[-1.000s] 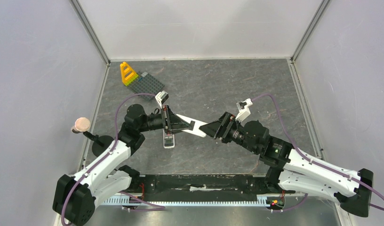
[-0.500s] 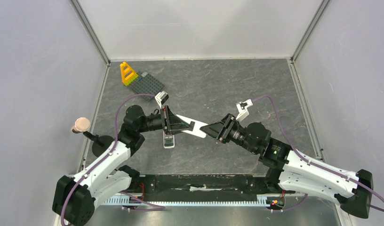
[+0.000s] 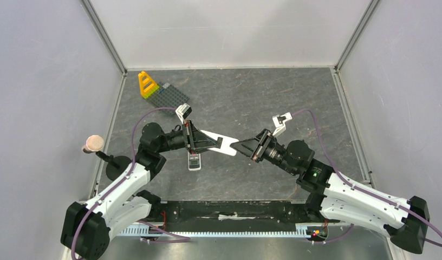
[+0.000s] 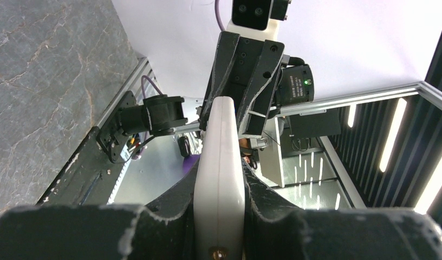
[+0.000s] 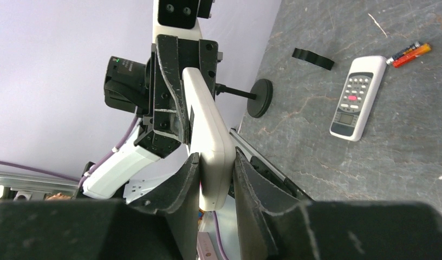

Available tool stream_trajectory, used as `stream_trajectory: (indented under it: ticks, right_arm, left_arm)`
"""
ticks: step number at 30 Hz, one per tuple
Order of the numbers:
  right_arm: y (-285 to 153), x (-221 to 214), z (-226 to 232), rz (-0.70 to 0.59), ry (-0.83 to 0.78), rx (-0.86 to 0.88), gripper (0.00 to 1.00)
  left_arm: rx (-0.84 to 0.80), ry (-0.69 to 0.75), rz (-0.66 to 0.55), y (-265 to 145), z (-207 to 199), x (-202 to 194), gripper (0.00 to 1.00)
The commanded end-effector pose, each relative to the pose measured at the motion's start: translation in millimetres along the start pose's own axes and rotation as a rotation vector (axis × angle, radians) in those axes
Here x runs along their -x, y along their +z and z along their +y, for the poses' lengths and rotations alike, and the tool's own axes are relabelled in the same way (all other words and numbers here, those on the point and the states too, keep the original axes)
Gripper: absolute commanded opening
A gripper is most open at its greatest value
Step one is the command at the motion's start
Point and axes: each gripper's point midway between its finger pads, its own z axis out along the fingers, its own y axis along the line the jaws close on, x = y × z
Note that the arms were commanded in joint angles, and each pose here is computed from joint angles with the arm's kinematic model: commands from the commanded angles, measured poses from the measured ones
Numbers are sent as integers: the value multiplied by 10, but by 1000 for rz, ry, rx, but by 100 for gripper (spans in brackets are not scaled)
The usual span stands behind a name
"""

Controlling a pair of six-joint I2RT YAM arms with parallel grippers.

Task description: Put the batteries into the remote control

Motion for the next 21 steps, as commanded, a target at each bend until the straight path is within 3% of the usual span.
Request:
stream_trajectory:
  ticks: [1, 16, 21]
  right_arm:
    - [61, -210, -110, 82, -38, 22, 22]
    - [307, -357, -177, 154, -39, 3, 20]
    - [291, -300, -196, 131, -47, -22, 32]
  left_arm:
    - [-112, 25, 7, -19, -342, -9, 2]
    - [-104, 40, 17, -21, -276, -38, 2]
    - [-63, 47, 17, -5, -194, -21, 2]
